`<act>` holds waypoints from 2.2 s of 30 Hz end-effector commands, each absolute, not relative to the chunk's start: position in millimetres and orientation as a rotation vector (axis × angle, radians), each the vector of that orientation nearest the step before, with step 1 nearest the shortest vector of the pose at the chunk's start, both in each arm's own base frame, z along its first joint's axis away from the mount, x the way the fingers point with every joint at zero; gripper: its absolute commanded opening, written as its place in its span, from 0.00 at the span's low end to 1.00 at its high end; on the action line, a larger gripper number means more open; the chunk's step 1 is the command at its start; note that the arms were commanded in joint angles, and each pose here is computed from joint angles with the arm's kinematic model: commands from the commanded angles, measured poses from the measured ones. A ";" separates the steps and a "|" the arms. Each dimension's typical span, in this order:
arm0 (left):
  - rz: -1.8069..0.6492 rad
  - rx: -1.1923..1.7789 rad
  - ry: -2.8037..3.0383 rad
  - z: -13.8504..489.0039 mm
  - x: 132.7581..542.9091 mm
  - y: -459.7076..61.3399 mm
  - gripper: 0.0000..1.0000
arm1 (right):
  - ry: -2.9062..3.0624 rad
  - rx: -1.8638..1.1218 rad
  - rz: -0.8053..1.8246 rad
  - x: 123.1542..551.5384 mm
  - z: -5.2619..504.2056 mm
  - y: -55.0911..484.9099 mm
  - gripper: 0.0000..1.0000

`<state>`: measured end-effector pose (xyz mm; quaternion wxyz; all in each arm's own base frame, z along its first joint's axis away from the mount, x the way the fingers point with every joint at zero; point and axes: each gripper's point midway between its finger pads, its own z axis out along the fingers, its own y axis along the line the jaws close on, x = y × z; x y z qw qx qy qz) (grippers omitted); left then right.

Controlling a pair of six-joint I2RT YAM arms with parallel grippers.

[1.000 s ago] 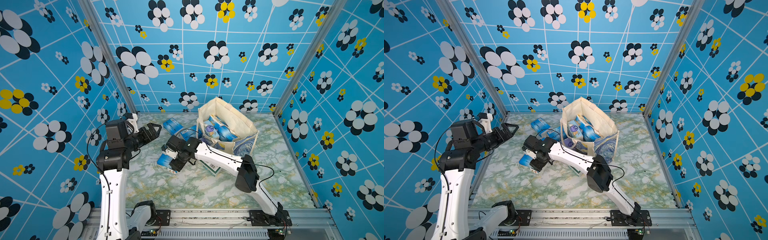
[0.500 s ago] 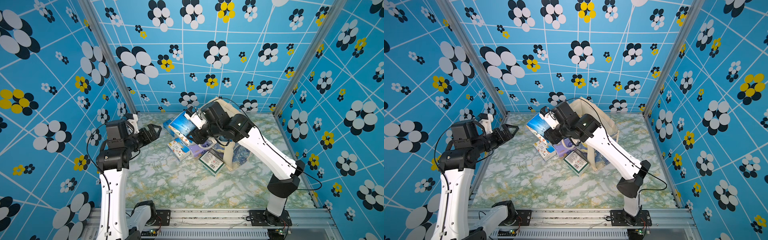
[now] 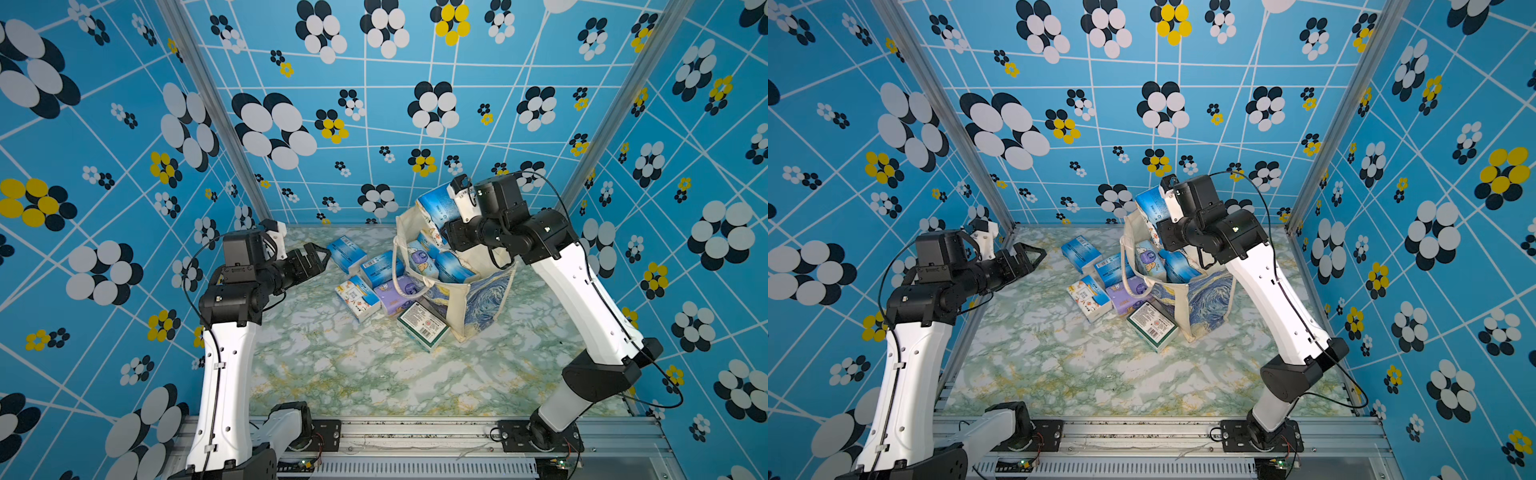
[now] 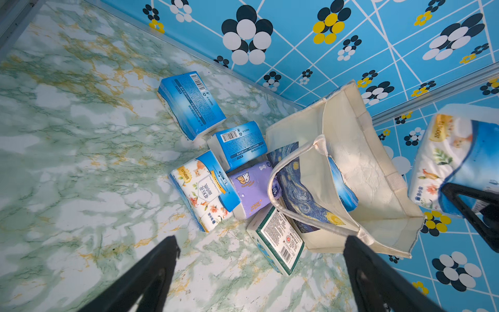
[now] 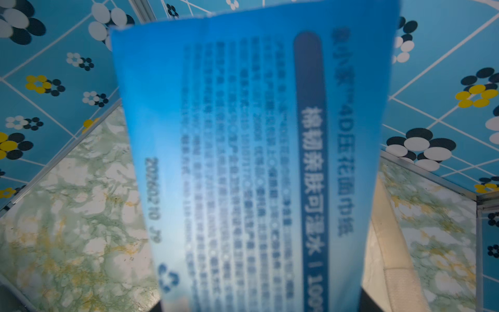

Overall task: Put tissues into the canvas bag
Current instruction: Place the pack of facial tissues in the canvas bag, then adjust the canvas bag at the center of the board.

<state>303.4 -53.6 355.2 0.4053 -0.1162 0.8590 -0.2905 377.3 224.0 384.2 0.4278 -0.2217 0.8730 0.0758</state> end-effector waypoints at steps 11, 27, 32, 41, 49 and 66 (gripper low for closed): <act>-0.681 -0.207 2.229 351.0 312.9 -73.1 0.99 | 2.377 -0.514 0.137 410.1 307.6 214.3 0.65; -0.597 -0.156 2.392 305.3 330.4 -92.3 0.99 | 2.413 -0.494 0.135 411.6 295.7 204.5 0.74; -0.609 -0.118 2.384 303.7 341.0 -107.6 1.00 | 2.409 -0.486 0.122 413.6 298.8 199.8 0.85; -0.625 0.070 2.233 349.4 399.1 -164.0 0.89 | 2.293 -0.387 0.087 387.8 358.2 170.1 0.95; -0.536 0.183 2.082 354.9 479.2 -198.2 0.89 | 2.235 -0.137 0.039 336.7 386.5 105.8 0.91; -0.579 0.354 2.117 303.7 536.8 -259.5 0.76 | 2.337 0.071 0.174 335.3 338.0 79.8 0.76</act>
